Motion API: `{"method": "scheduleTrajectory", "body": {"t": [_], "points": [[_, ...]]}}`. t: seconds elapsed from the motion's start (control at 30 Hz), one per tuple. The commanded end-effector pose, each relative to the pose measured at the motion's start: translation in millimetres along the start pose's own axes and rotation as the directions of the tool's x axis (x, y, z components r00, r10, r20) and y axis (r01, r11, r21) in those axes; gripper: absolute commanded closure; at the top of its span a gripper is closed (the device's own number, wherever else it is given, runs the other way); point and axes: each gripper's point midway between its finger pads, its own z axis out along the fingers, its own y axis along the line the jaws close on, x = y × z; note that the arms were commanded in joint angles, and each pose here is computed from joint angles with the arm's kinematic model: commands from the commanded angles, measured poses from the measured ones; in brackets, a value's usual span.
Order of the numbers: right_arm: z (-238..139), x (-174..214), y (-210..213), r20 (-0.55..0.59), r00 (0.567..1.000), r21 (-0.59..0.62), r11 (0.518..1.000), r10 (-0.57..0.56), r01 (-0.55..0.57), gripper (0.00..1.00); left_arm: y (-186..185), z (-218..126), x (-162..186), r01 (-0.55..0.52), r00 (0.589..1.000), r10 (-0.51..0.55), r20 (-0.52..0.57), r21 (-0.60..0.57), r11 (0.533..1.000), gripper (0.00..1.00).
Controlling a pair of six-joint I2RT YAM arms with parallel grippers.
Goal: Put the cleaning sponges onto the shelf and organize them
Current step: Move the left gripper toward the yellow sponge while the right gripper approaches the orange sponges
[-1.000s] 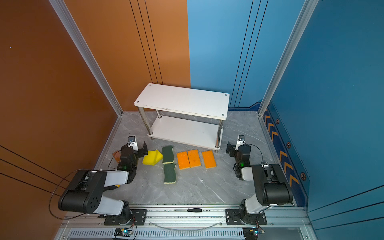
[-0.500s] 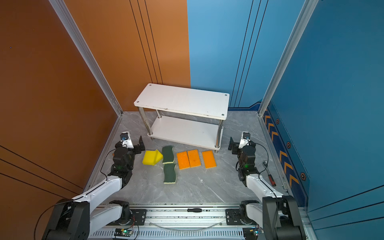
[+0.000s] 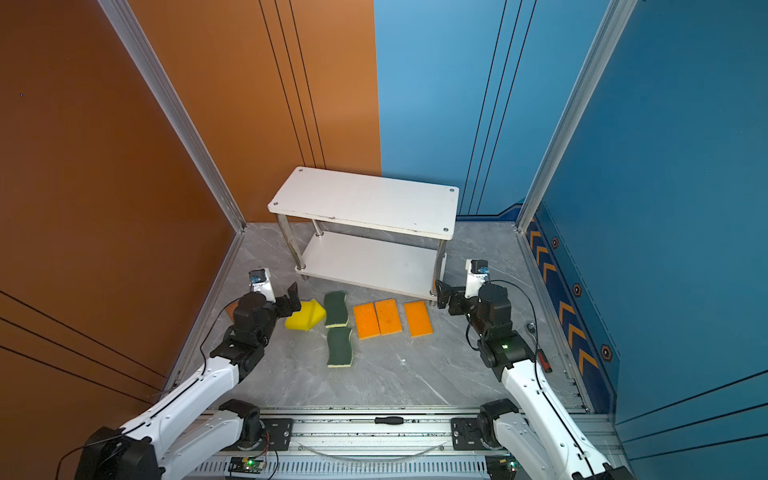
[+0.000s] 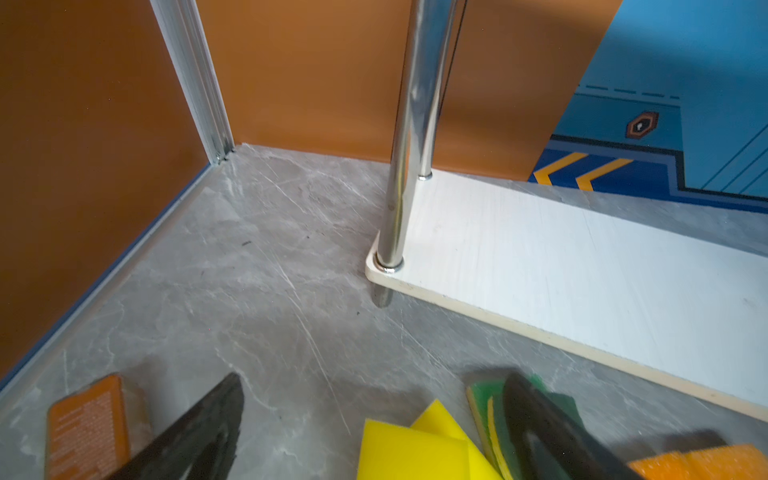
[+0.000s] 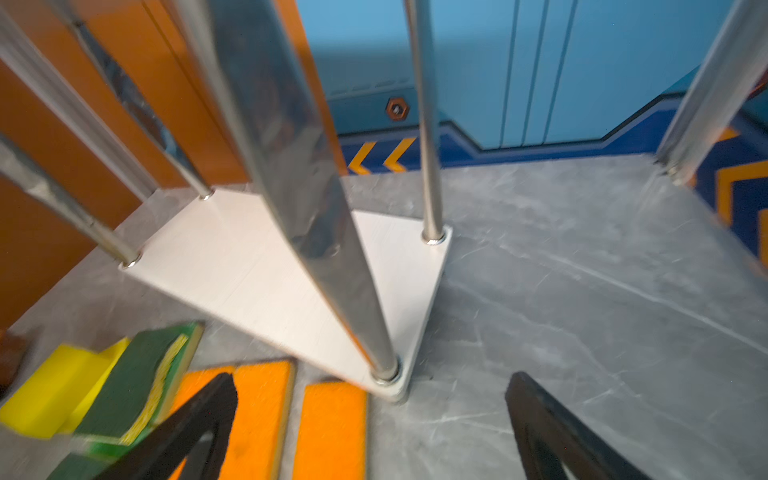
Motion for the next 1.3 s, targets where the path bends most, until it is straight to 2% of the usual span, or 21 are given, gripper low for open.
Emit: {"method": "scheduleTrajectory", "body": {"t": [0.0, 0.13, 0.4, 0.7, 1.27], "points": [[-1, 36, 22, -0.231, 0.972, -0.06, 0.997, 0.041, -0.056, 0.0, -5, -4, 15, 0.034, 0.995, -0.033, -0.092, 0.014, 0.999, 0.02], [-1, 58, 48, -0.316, 0.949, -0.139, 0.989, 0.008, -0.054, 0.0, -10, -6, 32, 0.049, 0.991, -0.044, -0.128, 0.036, 0.998, 0.02], [-13, 64, 62, -0.286, 0.957, -0.207, 0.973, 0.037, -0.099, 0.0, -9, -11, 55, 0.096, 0.978, -0.087, -0.191, 0.039, 0.995, 0.02], [-13, 70, 68, -0.318, 0.947, -0.237, 0.964, 0.04, -0.12, 0.0, -10, -15, 55, 0.098, 0.975, -0.086, -0.202, 0.049, 0.994, 0.03], [-13, 72, 74, -0.332, 0.943, -0.272, 0.953, 0.038, -0.135, 0.0, -14, -8, 78, 0.077, 0.946, -0.057, -0.32, 0.05, 0.996, 0.03]]}}
